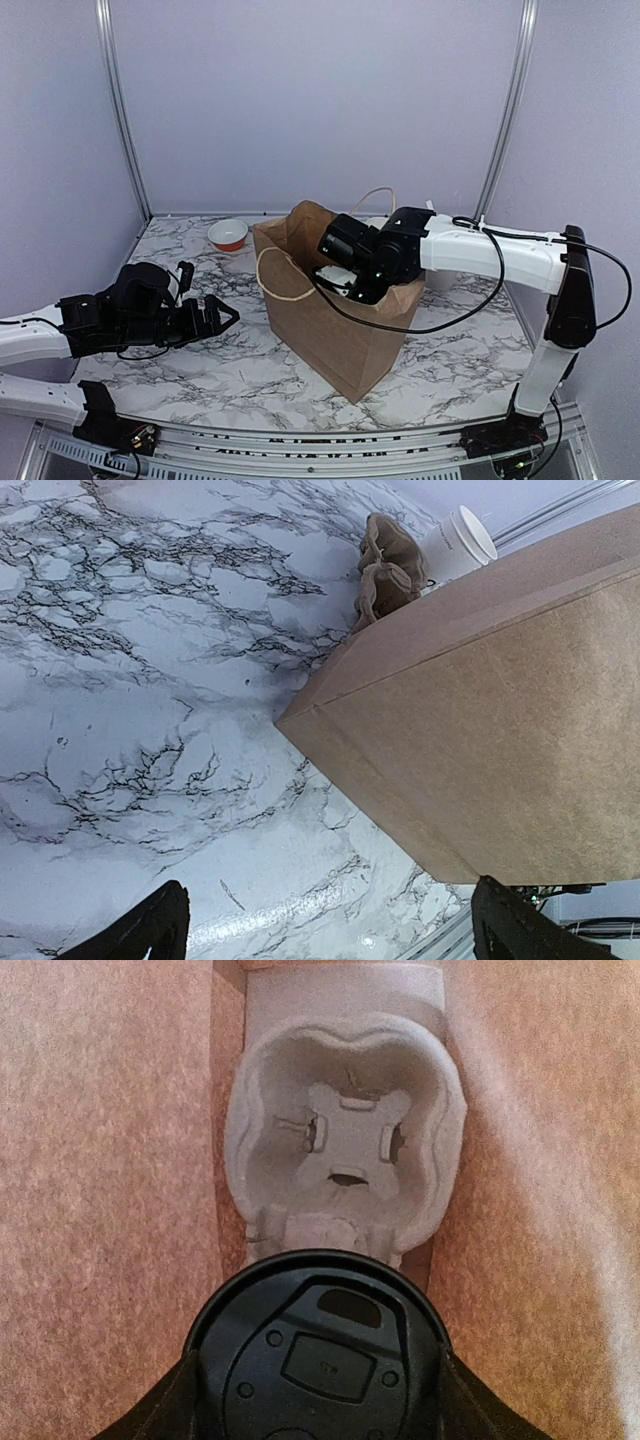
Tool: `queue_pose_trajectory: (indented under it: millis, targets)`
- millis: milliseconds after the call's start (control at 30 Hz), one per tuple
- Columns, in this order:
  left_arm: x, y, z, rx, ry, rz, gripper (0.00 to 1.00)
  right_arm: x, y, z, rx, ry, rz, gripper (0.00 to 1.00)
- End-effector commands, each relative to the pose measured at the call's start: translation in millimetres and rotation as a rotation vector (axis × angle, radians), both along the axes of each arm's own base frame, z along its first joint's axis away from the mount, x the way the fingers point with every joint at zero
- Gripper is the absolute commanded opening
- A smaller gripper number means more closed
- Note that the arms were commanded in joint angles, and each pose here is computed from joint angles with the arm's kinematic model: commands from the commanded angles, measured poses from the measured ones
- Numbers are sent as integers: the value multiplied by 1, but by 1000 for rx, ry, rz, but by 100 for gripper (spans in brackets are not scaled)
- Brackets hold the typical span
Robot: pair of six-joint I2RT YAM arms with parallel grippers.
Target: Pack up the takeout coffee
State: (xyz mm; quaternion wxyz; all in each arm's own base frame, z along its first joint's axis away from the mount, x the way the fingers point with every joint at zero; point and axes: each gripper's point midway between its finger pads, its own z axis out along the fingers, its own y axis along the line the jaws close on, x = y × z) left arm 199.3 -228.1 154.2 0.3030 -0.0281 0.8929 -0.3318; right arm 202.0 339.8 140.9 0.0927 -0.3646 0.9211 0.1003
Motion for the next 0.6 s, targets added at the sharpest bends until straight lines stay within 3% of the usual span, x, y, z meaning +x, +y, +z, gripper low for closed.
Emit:
queue_pose_trajectory:
  millis: [0, 167, 567]
  targets:
    - [2, -3, 13, -31, -29, -10, 99, -8, 4, -7, 17, 37, -4, 64]
    - [2, -4, 14, -33, -31, -12, 99, -6, 4, 0, 19, 25, -7, 66]
    - [3, -3, 14, -32, -34, -12, 99, -1, 6, 20, 30, -4, -10, 83]
